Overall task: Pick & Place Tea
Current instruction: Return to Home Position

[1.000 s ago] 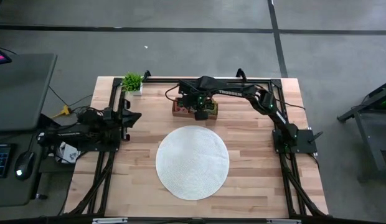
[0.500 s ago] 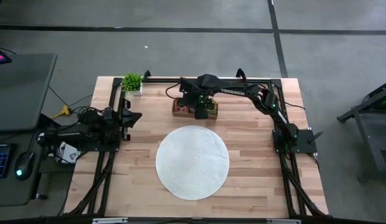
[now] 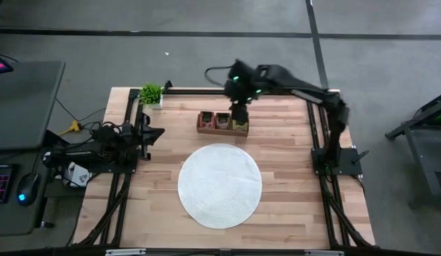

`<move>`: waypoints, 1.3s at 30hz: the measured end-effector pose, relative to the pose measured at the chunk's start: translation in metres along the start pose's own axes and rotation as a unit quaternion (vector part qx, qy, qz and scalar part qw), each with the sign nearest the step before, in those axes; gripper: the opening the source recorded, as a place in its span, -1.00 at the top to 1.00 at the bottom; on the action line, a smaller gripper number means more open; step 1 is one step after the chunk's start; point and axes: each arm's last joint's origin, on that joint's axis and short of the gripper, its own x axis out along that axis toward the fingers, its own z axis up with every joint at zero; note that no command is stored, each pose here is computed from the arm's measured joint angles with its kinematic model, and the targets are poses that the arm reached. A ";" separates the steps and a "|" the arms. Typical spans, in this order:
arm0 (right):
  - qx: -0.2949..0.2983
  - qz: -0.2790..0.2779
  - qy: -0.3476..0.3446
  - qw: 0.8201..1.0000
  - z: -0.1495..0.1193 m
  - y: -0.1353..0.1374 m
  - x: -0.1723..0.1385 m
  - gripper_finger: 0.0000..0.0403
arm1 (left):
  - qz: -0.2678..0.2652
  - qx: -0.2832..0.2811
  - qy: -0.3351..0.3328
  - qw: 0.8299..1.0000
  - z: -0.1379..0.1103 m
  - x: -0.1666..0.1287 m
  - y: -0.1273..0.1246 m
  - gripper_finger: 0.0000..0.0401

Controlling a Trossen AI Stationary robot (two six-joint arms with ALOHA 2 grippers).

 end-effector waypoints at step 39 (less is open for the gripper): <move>0.245 0.166 -0.512 0.807 -0.289 0.060 -0.032 0.18 | 0.005 0.029 0.108 0.994 -0.021 -0.002 0.001 1.00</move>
